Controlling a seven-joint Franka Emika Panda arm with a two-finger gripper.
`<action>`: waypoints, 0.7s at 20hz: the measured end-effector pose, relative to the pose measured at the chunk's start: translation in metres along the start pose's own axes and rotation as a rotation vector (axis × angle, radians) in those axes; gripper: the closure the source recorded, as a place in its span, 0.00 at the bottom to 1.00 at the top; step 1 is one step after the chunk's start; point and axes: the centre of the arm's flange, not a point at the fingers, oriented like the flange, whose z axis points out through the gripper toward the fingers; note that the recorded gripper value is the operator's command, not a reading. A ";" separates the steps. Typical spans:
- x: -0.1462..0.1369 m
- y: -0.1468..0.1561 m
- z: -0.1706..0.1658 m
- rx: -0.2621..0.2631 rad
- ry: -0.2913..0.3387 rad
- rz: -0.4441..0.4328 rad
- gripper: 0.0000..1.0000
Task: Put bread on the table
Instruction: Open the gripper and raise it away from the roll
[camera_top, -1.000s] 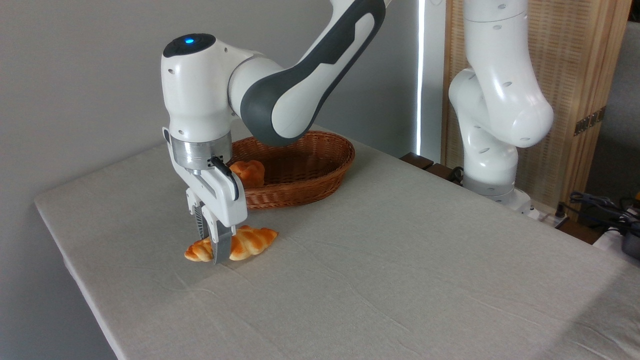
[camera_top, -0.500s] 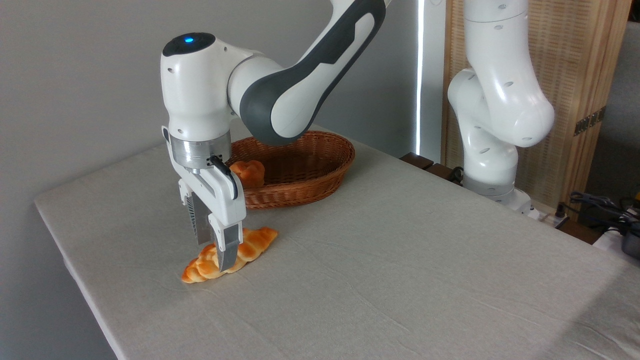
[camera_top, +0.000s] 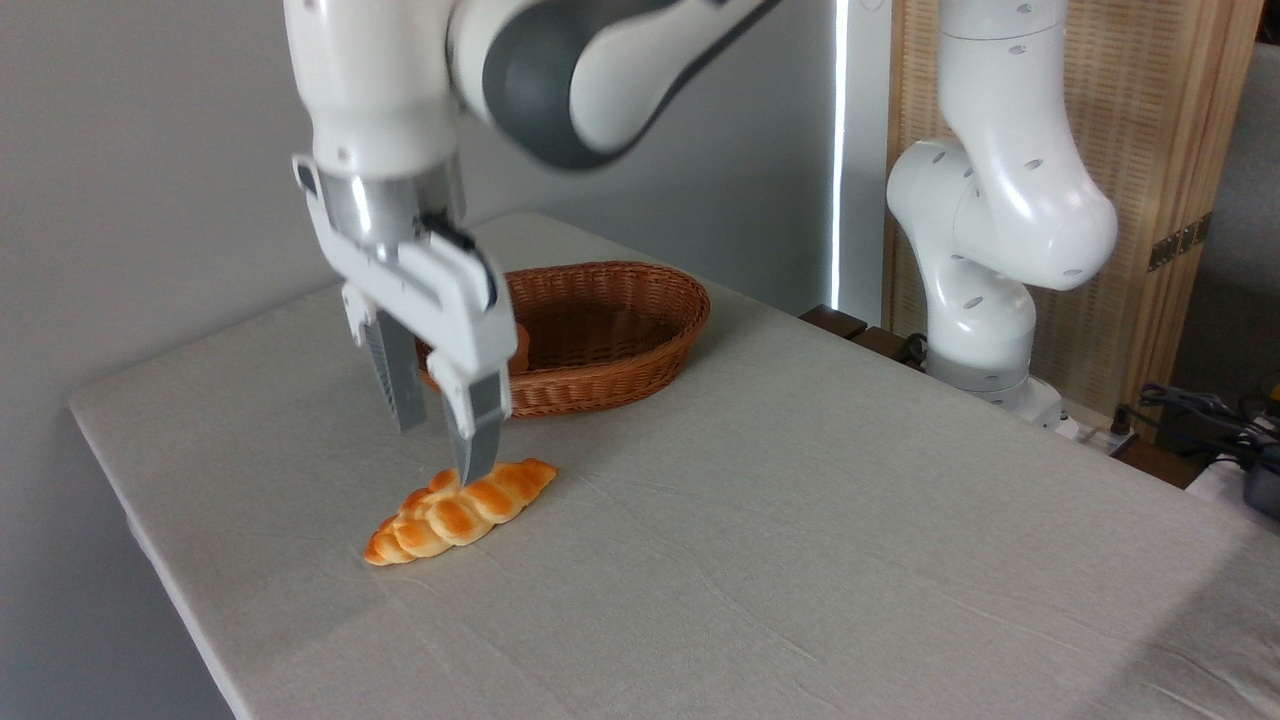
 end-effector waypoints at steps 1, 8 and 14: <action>-0.007 -0.005 -0.016 -0.007 -0.005 -0.013 0.00; -0.030 -0.003 -0.080 0.036 0.006 -0.024 0.00; -0.032 0.004 -0.073 0.004 -0.036 -0.018 0.00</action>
